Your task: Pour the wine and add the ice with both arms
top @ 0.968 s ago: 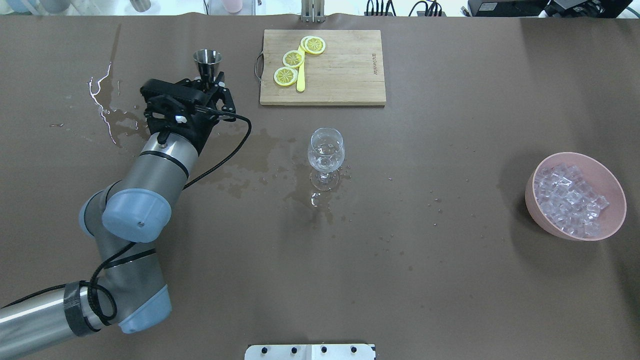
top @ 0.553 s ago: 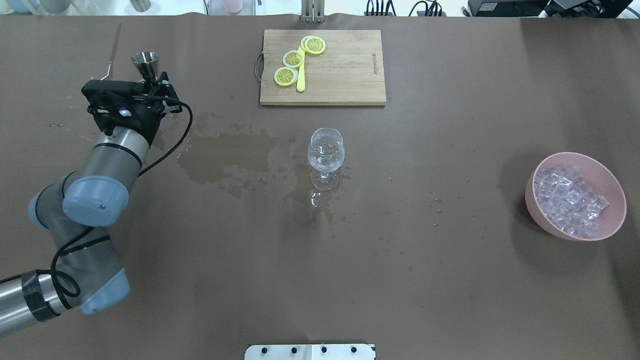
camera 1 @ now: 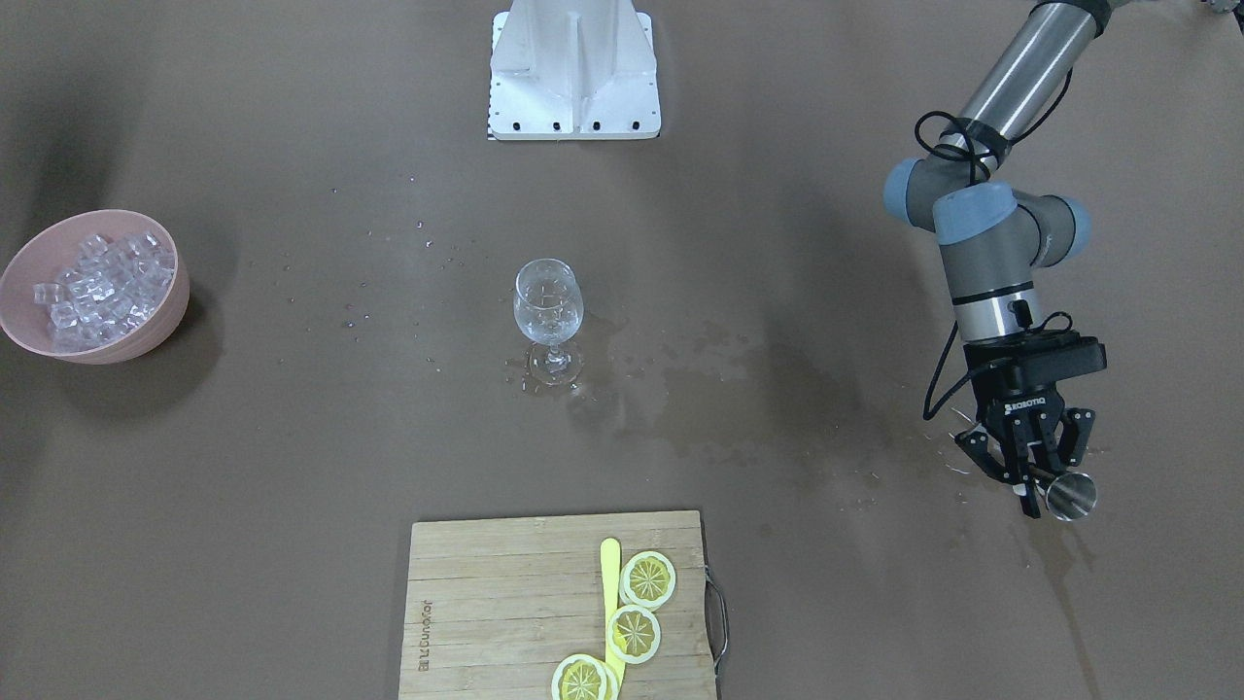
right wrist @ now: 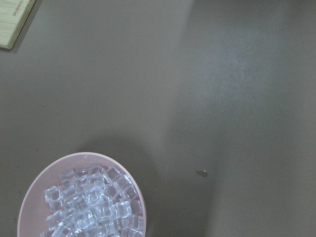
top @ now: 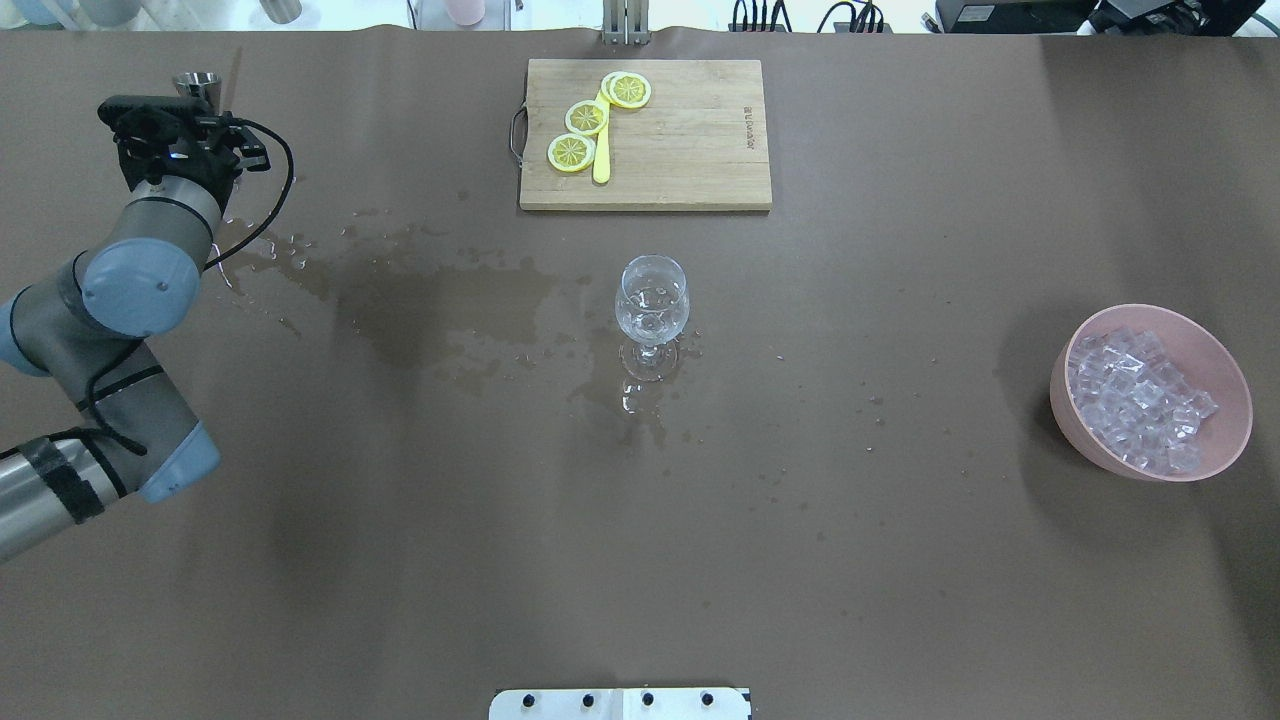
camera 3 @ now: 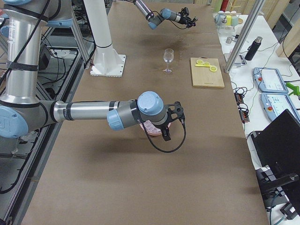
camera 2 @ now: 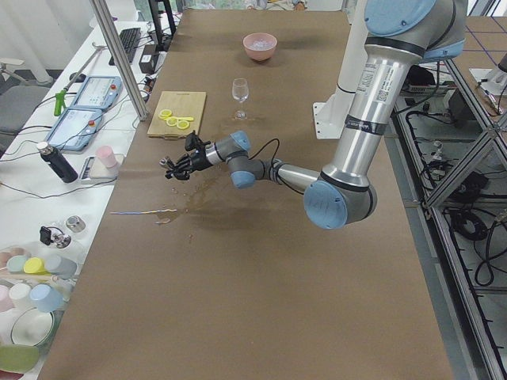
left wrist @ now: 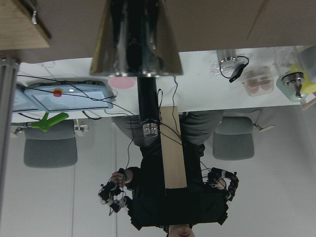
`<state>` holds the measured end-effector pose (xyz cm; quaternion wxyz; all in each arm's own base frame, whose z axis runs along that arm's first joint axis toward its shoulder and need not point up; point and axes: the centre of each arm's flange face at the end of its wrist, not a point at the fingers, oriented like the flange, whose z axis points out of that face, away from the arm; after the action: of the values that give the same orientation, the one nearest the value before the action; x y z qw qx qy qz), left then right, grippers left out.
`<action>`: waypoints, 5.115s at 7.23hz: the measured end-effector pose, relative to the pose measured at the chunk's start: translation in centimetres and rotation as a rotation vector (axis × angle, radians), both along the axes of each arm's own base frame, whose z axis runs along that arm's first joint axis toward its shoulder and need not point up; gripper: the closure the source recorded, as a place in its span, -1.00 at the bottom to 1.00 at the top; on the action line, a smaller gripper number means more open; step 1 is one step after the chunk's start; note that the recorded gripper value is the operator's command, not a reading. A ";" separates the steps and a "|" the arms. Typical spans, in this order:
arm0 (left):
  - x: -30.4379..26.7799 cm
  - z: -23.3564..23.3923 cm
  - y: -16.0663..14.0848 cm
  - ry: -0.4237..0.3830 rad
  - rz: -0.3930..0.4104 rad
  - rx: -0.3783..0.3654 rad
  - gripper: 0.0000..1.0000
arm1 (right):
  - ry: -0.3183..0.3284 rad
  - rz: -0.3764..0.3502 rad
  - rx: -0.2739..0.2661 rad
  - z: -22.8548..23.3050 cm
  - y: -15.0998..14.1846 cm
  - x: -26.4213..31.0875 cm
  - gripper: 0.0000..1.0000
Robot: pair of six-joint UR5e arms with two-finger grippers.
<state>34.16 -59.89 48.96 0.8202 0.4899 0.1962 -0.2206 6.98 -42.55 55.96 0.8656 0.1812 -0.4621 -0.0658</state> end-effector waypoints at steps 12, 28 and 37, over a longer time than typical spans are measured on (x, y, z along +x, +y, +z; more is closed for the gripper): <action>-3.0 8.6 -2.9 0.183 0.090 -0.065 0.44 | 0.002 0.012 0.024 -2.0 1.6 0.2 -1.00; -13.6 5.4 -5.8 0.277 0.439 -0.176 -0.94 | 0.053 0.038 0.046 -2.8 1.2 0.7 -1.00; -30.2 7.0 1.7 0.503 0.607 -0.479 -0.96 | 0.168 -0.223 -0.009 -5.0 1.8 -17.7 -0.98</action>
<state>3.99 -58.14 55.99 0.8648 0.1384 0.4672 -0.1213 -10.75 -40.80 50.93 0.8895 0.1186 -0.4054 -0.1743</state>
